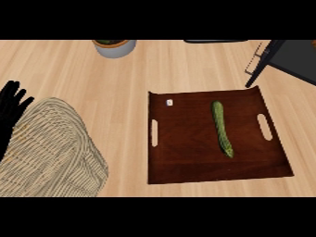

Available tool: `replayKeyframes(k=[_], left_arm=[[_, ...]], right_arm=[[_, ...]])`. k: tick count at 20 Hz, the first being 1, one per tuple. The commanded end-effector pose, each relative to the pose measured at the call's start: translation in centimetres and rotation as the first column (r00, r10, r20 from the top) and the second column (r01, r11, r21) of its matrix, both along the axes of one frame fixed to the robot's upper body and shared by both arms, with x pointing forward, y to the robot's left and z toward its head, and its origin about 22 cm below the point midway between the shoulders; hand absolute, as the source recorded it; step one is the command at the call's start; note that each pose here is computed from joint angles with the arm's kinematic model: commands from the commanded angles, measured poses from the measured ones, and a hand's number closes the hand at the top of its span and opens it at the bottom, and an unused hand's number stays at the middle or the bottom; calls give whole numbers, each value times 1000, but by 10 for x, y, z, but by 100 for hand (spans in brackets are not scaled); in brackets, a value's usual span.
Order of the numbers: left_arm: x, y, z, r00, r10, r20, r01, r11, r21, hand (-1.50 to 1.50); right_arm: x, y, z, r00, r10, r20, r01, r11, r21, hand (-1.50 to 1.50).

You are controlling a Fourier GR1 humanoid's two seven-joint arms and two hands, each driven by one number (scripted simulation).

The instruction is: Pick the croissant from the tray and place it in the tiered shelf

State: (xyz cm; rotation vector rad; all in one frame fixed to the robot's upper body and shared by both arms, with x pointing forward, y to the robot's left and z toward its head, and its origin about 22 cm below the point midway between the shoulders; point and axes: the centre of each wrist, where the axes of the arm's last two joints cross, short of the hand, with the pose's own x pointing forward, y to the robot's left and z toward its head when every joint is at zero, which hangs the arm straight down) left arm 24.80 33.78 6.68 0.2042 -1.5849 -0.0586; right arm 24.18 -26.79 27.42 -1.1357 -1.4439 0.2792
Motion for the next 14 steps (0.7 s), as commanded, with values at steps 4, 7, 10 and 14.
replayKeyframes(k=[4, 7, 10, 14], left_arm=[[-25, 15, -52, 972, 66, -225, -61, 998, 28, 0], [-22, 8, -48, 972, 75, -220, -72, 997, 23, 0], [-19, 9, -47, 974, 61, -216, -60, 998, 12, 0], [-28, 8, -61, 972, 44, -230, -41, 999, 18, 0]], right_arm=[[2, -23, 48, 987, -162, 3, 161, 979, -129, 150], [3, -39, 56, 985, -170, -6, 167, 976, -142, 150], [14, -34, 73, 982, -189, -23, 183, 967, -175, 150], [25, -52, 77, 975, -220, -31, 212, 963, -168, 150]])
